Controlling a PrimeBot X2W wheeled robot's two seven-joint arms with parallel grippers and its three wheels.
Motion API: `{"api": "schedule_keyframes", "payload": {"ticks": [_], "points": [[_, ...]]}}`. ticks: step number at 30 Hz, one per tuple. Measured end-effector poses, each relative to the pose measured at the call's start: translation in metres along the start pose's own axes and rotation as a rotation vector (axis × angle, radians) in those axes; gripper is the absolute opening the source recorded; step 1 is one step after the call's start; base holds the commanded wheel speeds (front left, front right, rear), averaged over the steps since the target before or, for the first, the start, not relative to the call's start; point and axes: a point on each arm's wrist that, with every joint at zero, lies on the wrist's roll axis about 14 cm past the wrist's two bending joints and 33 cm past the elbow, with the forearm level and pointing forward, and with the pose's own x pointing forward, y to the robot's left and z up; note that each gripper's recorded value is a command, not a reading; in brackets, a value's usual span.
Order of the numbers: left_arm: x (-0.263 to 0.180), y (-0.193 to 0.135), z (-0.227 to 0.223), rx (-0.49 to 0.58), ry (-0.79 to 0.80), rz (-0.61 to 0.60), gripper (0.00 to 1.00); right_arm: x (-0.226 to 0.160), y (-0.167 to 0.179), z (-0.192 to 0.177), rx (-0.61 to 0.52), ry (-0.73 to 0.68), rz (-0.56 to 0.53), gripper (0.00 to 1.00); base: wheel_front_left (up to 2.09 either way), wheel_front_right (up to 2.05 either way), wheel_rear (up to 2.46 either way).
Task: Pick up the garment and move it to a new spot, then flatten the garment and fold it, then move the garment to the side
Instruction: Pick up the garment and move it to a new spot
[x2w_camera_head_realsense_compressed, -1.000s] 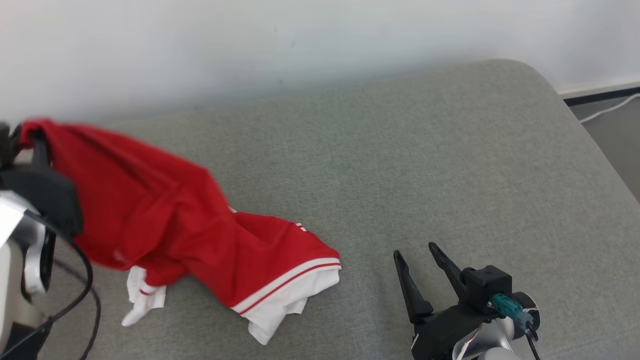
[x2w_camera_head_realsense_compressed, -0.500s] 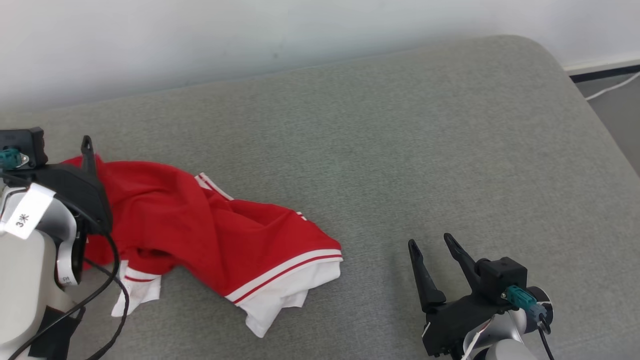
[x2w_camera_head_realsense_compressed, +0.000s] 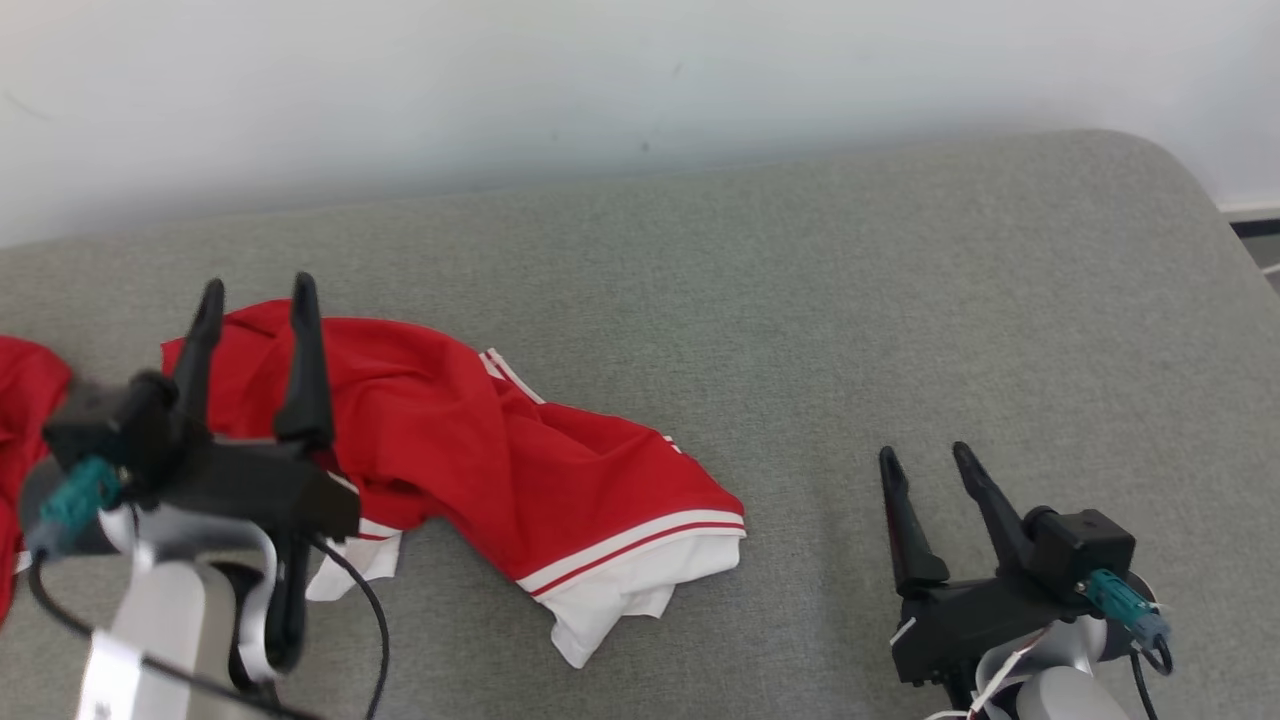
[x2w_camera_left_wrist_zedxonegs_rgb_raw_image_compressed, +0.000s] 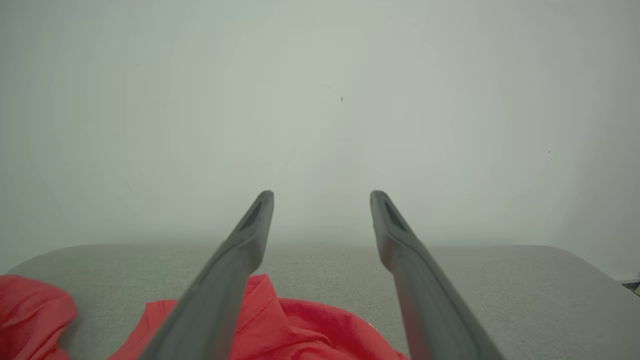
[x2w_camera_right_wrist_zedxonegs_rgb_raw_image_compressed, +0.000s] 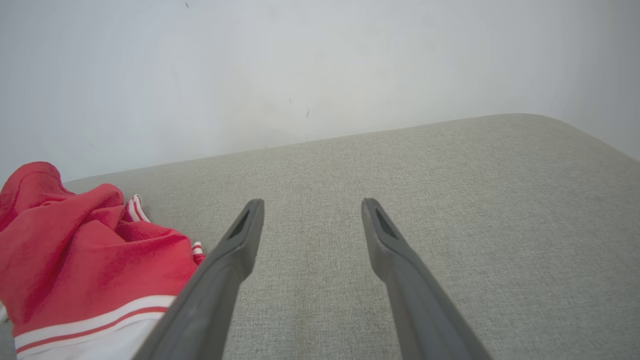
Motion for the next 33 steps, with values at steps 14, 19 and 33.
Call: {"api": "schedule_keyframes", "payload": {"ticks": [14,19,33], "points": [[-0.09,0.018,0.014,-0.023,-0.149,0.074,1.0,-0.006,0.014,0.014,0.046,-0.068,0.058,1.0,0.0,0.0,0.0],[-0.12,0.029,-0.015,-0.008,-0.052,0.115,1.0,-0.009,0.019,0.016,0.044,-0.077,0.078,1.0,0.0,0.0,0.0],[-0.15,0.03,-0.06,0.01,0.122,0.072,1.0,-0.022,-0.01,0.003,0.015,-0.041,0.018,1.0,0.0,0.0,0.0]]}}
